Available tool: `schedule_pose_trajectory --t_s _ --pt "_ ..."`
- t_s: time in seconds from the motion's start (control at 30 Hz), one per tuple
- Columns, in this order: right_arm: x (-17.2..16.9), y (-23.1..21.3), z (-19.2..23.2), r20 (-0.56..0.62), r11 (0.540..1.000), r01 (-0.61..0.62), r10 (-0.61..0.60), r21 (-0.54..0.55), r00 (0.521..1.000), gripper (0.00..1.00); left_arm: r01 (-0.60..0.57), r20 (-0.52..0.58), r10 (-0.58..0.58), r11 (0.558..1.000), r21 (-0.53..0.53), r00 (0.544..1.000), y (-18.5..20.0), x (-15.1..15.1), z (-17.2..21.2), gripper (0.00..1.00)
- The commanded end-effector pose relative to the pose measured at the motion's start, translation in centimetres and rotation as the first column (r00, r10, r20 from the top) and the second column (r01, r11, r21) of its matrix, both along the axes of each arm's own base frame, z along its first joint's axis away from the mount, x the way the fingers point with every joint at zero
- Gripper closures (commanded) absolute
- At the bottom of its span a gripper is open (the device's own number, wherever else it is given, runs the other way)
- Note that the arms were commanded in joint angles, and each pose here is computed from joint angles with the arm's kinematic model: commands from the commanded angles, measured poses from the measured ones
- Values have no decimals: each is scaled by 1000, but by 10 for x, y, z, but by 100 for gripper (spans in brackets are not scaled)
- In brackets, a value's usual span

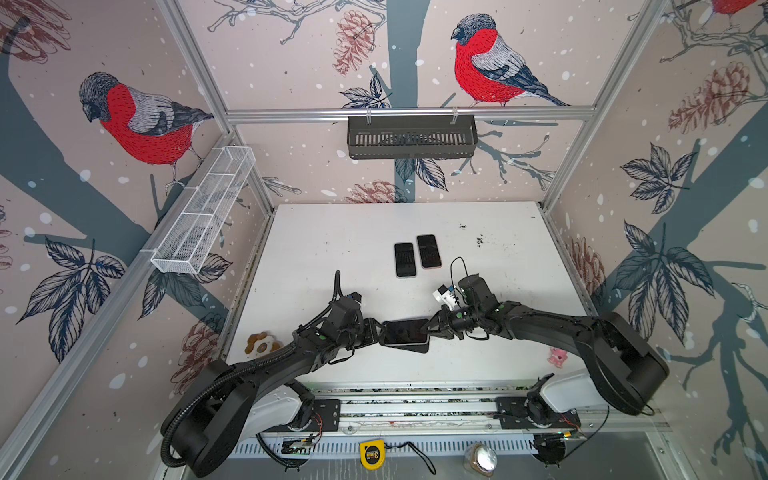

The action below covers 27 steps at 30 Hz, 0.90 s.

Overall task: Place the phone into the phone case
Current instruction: 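Lower the white phone edge-first into the black case held by the left gripper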

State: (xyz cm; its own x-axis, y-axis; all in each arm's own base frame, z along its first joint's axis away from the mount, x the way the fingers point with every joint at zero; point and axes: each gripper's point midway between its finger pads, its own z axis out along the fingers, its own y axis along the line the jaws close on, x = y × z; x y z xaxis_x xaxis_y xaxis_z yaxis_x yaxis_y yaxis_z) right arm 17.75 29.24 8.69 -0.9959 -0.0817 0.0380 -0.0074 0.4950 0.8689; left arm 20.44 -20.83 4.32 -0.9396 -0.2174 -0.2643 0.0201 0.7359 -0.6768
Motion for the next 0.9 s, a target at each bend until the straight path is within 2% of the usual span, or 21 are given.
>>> schedule_pose_trajectory --t_s 0.0,0.17,0.4,0.53,0.73,0.87 --pt "-2 3 2 -7 1000 -20 20 23 1000 97 57 21 -56 997 -46 998 -13 4 7 60" --pt "1 4 -1 9 1000 -18 18 18 1000 94 89 21 -88 994 -64 996 -20 4 7 63" --pt "6 7 5 41 999 -25 24 32 999 90 110 36 -110 994 -4 993 -19 11 15 63" --pt "7 6 -1 53 999 -43 43 -12 998 89 80 40 -83 994 73 996 -11 20 16 62" --pt "5 4 -8 52 999 -43 43 -16 998 89 27 7 -29 978 205 1000 9 29 5 63" --pt "4 3 -11 49 999 -39 40 -13 998 89 64 -36 -57 977 203 998 7 23 -8 63"
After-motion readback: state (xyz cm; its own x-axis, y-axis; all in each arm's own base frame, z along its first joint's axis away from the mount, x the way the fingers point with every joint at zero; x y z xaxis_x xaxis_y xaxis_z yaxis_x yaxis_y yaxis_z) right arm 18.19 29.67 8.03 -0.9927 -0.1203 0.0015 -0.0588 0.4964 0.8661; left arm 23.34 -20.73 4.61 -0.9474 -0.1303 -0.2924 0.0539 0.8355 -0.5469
